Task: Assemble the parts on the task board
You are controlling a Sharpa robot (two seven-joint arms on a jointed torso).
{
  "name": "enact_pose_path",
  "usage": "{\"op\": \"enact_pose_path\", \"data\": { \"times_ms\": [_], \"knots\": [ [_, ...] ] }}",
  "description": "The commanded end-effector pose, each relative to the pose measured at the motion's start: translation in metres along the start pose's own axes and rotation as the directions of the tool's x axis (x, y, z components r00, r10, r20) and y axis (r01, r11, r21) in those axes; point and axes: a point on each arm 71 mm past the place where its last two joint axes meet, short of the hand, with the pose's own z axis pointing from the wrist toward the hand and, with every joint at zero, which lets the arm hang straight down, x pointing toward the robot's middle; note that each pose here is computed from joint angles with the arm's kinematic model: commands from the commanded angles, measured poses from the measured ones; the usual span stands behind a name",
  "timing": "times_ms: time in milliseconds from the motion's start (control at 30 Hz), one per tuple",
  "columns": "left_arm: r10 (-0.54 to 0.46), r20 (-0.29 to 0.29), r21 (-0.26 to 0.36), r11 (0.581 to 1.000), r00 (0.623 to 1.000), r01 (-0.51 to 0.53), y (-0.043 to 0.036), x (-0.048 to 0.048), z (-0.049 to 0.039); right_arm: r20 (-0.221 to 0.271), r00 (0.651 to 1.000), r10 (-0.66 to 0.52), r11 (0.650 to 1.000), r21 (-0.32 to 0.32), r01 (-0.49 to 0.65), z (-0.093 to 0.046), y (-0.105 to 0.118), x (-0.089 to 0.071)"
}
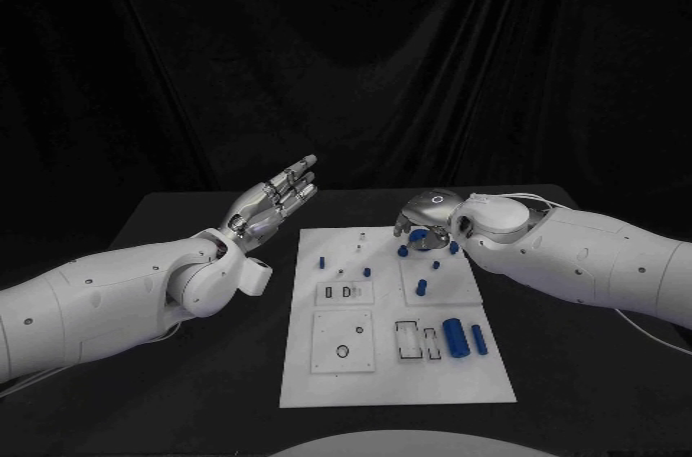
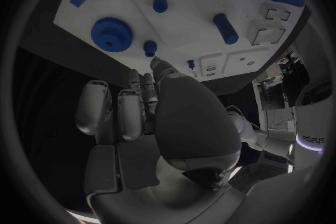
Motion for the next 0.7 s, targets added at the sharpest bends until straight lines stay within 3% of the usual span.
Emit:
{"op": "enact_pose_path", "data": {
  "times_ms": [33,700],
  "knots": [
    [-0.007,-0.019,0.095,0.995,1.0,0.009,-0.0062,0.0019,-0.0002,-0.036,0.999,-0.007,1.0,0.005,0.007,0.001,0.001,0.005],
    [-0.017,-0.025,0.077,0.997,1.0,0.019,-0.0005,0.0014,-0.0017,-0.067,0.998,-0.004,1.0,0.011,0.005,0.007,0.001,0.015]
  ]
}}
